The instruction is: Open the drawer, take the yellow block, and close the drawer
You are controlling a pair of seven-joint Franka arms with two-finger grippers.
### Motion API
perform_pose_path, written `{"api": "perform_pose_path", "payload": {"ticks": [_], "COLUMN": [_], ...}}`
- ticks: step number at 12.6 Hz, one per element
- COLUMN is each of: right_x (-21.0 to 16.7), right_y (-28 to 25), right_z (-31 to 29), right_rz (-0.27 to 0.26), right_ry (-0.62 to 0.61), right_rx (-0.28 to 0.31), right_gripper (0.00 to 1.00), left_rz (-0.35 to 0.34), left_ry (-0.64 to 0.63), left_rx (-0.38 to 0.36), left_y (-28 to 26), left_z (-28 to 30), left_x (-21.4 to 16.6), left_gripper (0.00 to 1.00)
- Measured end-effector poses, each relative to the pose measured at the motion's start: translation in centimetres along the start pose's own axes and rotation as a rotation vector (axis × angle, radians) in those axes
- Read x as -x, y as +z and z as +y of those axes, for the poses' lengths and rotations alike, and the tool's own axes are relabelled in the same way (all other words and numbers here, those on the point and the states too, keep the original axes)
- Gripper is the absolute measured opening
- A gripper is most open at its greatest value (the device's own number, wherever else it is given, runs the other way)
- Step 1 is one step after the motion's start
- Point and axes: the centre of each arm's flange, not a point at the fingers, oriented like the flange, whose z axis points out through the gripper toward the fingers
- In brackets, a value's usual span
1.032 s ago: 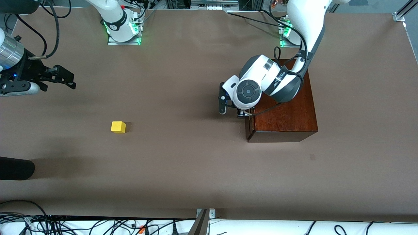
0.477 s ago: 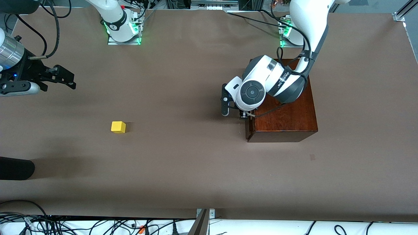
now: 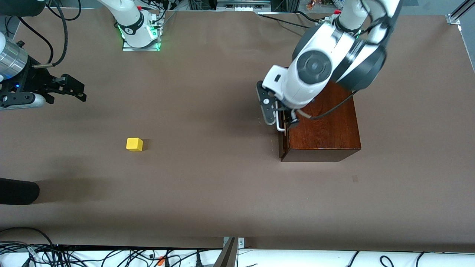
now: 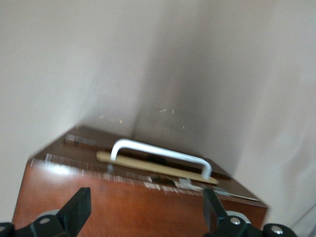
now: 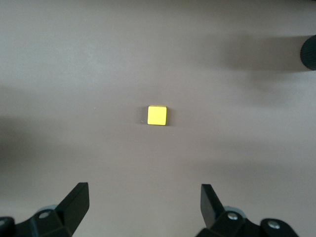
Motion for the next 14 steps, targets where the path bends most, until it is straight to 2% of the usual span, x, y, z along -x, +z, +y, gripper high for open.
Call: {"api": "perform_pose_path", "payload": {"ticks": [3, 6, 8, 10, 12, 14], "right_x": [-0.1, -0.1, -0.2, -0.2, -0.2, -0.2], "right_y": [0.3, 0.3, 0.3, 0.3, 0.3, 0.3], "right_z": [0.0, 0.1, 0.1, 0.1, 0.1, 0.1], "right_rz": [-0.006, -0.006, -0.005, -0.005, -0.005, -0.005], "right_ry": [0.001, 0.001, 0.001, 0.001, 0.001, 0.001], "right_rx": [0.001, 0.001, 0.001, 0.001, 0.001, 0.001], "right_gripper": [1.00, 1.00, 1.00, 1.00, 1.00, 1.00], "left_rz": [-0.008, -0.032, 0.010, 0.083, 0.141, 0.144], "left_ry": [-0.313, -0.475, -0.617, -0.778, -0.916, -1.060], "left_rx": [-0.013, -0.072, -0.098, -0.122, -0.135, -0.117], "left_y": [-4.2, -6.9, -9.8, -12.2, -12.3, -11.0], "left_z": [-1.2, -3.9, -5.9, -9.2, -12.1, -12.3], "left_x": [3.9, 8.6, 12.7, 19.1, 25.4, 29.1], "left_gripper": [1.00, 1.00, 1.00, 1.00, 1.00, 1.00]}}
